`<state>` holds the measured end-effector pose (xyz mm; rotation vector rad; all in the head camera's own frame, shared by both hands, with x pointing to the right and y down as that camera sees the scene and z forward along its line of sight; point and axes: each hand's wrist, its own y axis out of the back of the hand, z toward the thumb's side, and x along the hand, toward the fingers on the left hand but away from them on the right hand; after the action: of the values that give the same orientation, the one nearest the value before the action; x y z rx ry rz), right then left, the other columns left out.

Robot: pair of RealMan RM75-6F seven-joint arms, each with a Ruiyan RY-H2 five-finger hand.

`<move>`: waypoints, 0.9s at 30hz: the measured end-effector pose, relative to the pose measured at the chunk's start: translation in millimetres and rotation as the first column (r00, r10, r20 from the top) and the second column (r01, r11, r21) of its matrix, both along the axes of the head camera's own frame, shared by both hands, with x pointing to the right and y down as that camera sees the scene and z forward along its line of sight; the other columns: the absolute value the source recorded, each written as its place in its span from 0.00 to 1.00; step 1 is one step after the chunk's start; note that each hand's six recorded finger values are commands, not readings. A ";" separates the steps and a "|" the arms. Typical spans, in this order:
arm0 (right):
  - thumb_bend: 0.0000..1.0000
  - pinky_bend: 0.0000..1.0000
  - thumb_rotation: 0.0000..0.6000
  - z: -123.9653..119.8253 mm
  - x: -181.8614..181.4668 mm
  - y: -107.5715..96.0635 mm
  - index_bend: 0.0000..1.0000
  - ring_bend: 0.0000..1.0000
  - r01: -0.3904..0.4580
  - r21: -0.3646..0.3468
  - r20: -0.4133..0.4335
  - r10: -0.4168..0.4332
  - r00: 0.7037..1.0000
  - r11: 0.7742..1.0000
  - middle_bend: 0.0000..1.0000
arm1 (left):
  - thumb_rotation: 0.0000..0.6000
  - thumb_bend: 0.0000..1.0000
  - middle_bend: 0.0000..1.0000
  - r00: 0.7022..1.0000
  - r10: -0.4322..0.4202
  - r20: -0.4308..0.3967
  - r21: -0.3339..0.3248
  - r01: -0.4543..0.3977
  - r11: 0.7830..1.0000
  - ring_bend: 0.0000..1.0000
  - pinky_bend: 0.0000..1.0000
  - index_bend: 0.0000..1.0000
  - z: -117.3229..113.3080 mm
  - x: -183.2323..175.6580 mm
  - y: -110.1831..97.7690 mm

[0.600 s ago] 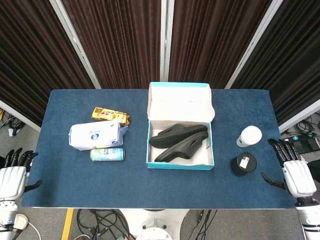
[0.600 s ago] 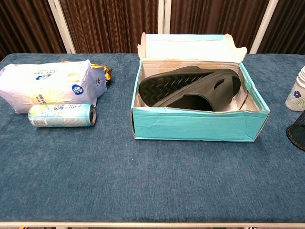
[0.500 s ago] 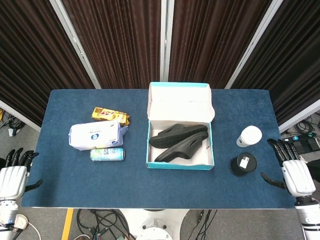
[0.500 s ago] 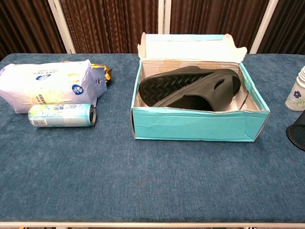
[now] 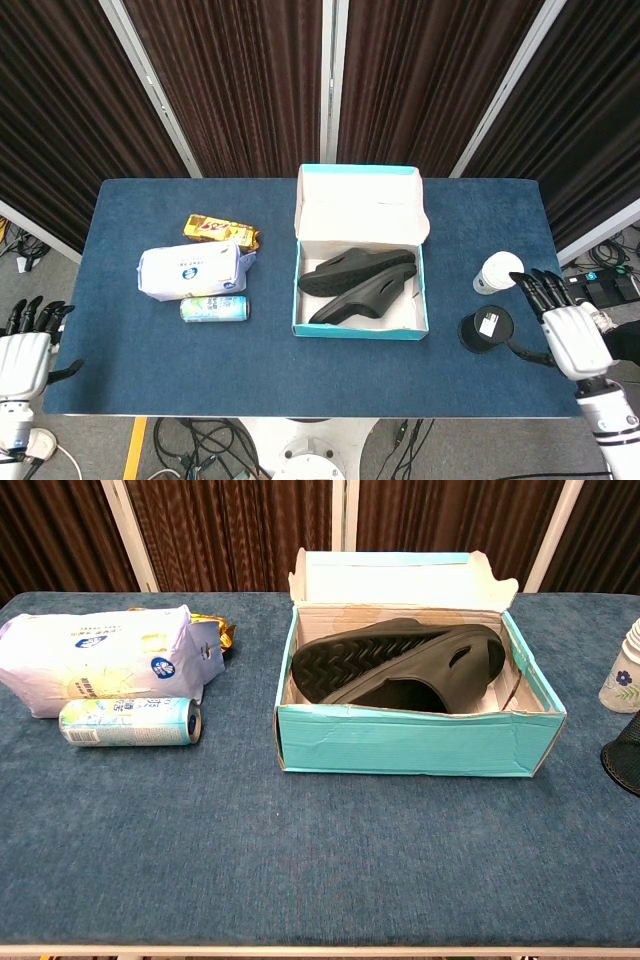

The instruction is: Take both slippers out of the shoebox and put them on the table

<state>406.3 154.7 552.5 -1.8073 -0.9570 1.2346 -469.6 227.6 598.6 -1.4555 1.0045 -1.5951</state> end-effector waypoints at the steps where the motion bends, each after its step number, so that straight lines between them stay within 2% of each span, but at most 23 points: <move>1: 0.12 0.00 1.00 1.1 -6.5 -5.4 0.12 0.00 0.026 -0.003 -0.001 -0.026 1.000 1.000 0.17 | 1.00 0.00 0.16 1.000 -0.002 -0.002 0.001 0.002 1.000 0.05 0.04 0.22 -0.2 0.0 0.7; 5: 0.12 0.04 1.00 10.5 -41.4 -31.9 0.19 0.04 0.158 -0.018 -0.023 -0.158 0.987 0.987 0.21 | 1.00 0.00 0.16 1.000 -0.009 -0.005 -0.008 0.009 1.000 0.05 0.04 0.22 0.9 -1.4 4.9; 8: 0.12 0.14 1.00 23.2 -75.3 -50.4 0.23 0.09 0.277 -0.037 -0.064 -0.278 0.958 0.960 0.23 | 1.00 0.00 0.16 1.000 -0.021 0.000 -0.016 0.021 1.000 0.05 0.04 0.22 1.4 -5.0 8.0; 11: 0.12 0.21 1.00 39.7 -116.7 -64.0 0.24 0.12 0.398 -0.059 -0.100 -0.402 0.910 0.915 0.24 | 1.00 0.00 0.16 0.999 -0.036 0.005 -0.023 0.036 0.999 0.05 0.04 0.22 2.0 -9.3 11.5; 15: 0.12 0.22 1.00 65.1 -180.5 -70.9 0.24 0.12 0.539 -0.085 -0.123 -0.545 0.829 0.838 0.24 | 1.00 0.00 0.16 0.999 -0.045 0.007 -0.029 0.045 0.999 0.05 0.04 0.22 3.4 -12.3 14.0; 18: 0.12 0.27 1.00 80.1 -213.4 -70.1 0.24 0.14 0.592 -0.094 -0.136 -0.599 0.789 0.801 0.24 | 1.00 0.00 0.16 0.999 -0.051 0.008 -0.029 0.052 0.998 0.05 0.04 0.22 3.7 -14.3 14.2; 21: 0.12 0.35 1.00 91.2 -231.9 -68.5 0.24 0.17 0.613 -0.092 -0.159 -0.619 0.769 0.785 0.25 | 1.00 0.00 0.16 0.998 -0.056 0.011 -0.028 0.056 0.998 0.05 0.04 0.22 3.9 -17.4 14.2; 27: 0.12 0.38 1.00 106.8 -252.2 -66.3 0.24 0.18 0.618 -0.097 -0.196 -0.624 0.757 0.780 0.25 | 1.00 0.00 0.16 0.998 -0.058 0.009 -0.025 0.058 0.998 0.05 0.04 0.22 4.7 -19.9 13.7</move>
<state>154.1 88.4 659.2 -1.7513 -0.1660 0.9773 -489.5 241.3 603.3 -1.4474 1.0342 -1.6591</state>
